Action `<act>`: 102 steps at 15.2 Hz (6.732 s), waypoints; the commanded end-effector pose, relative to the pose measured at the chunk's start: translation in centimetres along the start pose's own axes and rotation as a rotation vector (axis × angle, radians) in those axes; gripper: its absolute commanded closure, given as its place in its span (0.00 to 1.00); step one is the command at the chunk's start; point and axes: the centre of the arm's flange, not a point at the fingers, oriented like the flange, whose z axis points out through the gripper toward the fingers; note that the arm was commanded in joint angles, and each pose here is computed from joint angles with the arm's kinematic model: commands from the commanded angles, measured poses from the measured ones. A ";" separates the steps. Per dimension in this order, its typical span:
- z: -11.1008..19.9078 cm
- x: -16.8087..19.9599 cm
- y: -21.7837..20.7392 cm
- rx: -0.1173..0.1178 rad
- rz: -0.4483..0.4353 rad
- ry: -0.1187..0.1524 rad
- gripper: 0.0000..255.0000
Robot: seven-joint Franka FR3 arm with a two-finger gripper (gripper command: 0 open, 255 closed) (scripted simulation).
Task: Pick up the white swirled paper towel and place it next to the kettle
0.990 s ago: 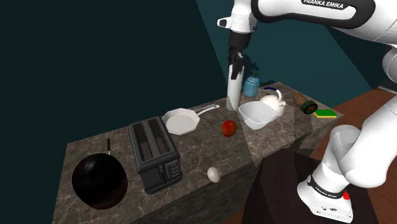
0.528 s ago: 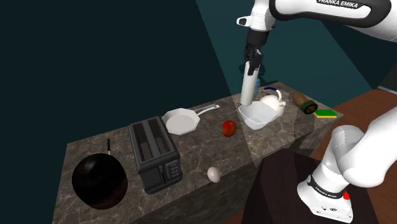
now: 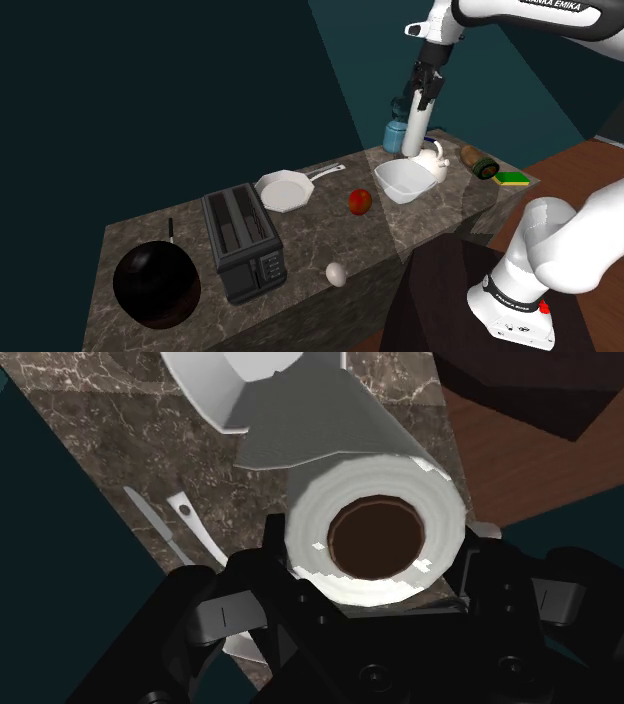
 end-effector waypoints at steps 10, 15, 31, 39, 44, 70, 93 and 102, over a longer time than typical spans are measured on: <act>-0.5 -13.0 6.1 0.000 -0.002 0.000 1.00; -0.7 -19.0 8.9 0.000 -0.002 0.000 1.00; -1.3 -38.1 17.9 0.000 -0.002 0.000 1.00; 1.7 -40.4 18.7 0.000 -0.002 0.000 1.00; 4.4 -40.6 18.6 0.000 -0.002 0.000 1.00; 18.1 -41.3 17.8 0.000 -0.002 0.000 1.00; 25.9 -41.8 17.4 0.000 -0.002 0.000 0.00; 20.9 -41.8 17.4 0.000 -0.002 0.000 0.00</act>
